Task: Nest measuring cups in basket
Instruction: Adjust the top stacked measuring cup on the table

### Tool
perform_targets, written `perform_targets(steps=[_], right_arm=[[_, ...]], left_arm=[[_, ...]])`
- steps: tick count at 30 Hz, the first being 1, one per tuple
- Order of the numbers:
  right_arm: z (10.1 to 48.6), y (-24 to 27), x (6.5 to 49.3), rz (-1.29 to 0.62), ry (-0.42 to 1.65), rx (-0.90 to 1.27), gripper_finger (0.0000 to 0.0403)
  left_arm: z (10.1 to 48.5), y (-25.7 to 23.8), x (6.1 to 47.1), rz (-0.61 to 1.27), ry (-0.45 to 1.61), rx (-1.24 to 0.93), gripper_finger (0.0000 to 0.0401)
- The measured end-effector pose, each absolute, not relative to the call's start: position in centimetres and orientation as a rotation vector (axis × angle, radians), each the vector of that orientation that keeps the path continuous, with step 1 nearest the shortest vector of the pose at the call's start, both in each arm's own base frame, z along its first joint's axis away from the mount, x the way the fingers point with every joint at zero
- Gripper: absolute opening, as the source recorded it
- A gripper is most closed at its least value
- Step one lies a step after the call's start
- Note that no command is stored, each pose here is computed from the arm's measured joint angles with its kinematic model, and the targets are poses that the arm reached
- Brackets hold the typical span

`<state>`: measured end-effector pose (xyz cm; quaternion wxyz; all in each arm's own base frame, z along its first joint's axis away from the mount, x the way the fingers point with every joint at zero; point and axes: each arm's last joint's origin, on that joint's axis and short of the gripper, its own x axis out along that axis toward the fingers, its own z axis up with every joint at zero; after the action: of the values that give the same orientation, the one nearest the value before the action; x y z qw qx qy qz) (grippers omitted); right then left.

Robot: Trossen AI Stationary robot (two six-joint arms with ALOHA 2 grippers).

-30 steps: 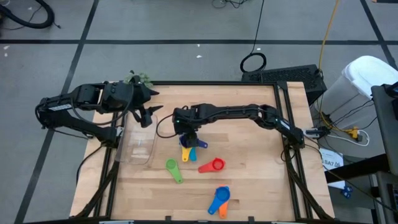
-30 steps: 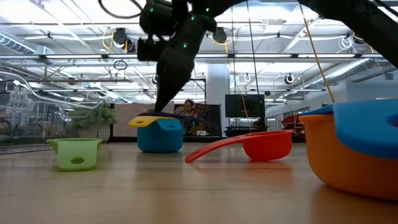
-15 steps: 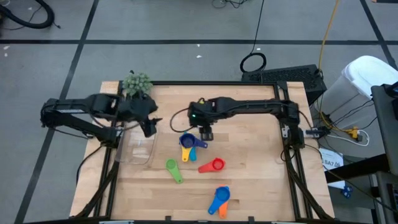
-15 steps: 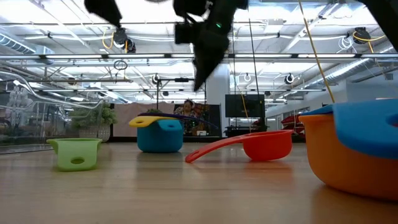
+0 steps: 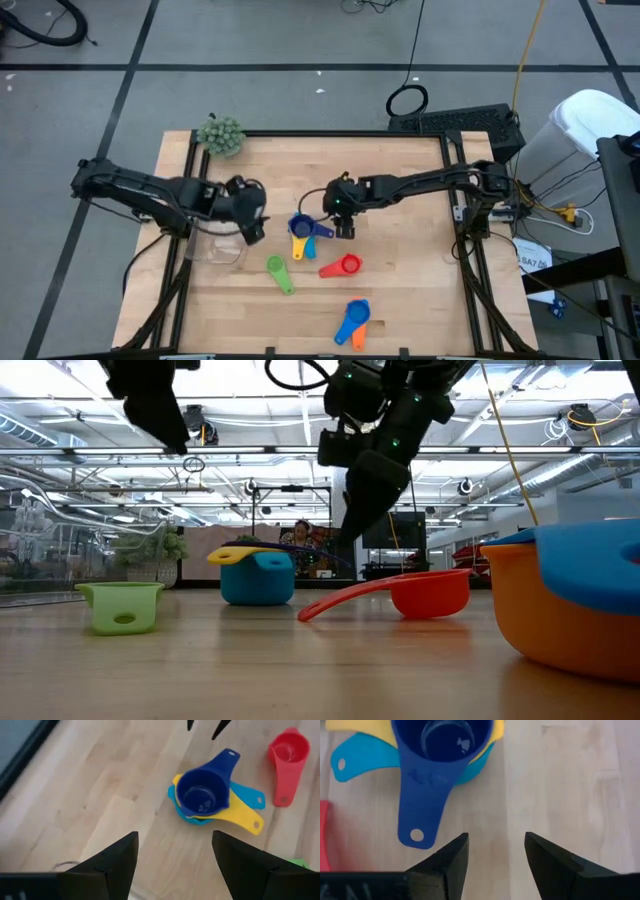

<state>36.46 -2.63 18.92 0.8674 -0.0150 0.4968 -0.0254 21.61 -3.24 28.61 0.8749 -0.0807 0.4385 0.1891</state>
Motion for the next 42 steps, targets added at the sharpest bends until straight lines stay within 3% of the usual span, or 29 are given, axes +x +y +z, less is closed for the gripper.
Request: perform_targets(steps=[6, 10, 13, 16, 18, 42], right_arm=[[18.3, -2.0, 36.6, -0.034, 1.052, -0.049, 0.0153], [18.4, -1.6, 36.7, -0.025, 1.051, -0.105, 0.0043], [18.4, -1.5, 36.7, -0.023, 1.045, -0.121, 0.0010], [18.4, -1.5, 36.7, -0.022, 1.049, -0.117, 0.0002], [18.4, -1.5, 36.7, -0.023, 1.047, -0.118, 0.0001], [16.6, -1.2, 35.8, -0.003, 1.068, -0.074, 0.0000]], left_arm=[[25.7, -3.7, 23.0, 0.413, 0.965, -0.161, 0.0257], [24.7, -3.8, 23.5, 0.410, 1.015, -0.127, 0.0229], [24.4, -3.9, 23.8, 0.401, 1.035, -0.104, 0.0154], [24.3, -3.9, 23.7, 0.386, 1.051, -0.103, 0.0043], [24.3, -3.9, 23.7, 0.382, 1.048, -0.106, 0.0016], [18.9, -5.3, 25.7, 0.255, 1.113, -0.215, 0.0001]])
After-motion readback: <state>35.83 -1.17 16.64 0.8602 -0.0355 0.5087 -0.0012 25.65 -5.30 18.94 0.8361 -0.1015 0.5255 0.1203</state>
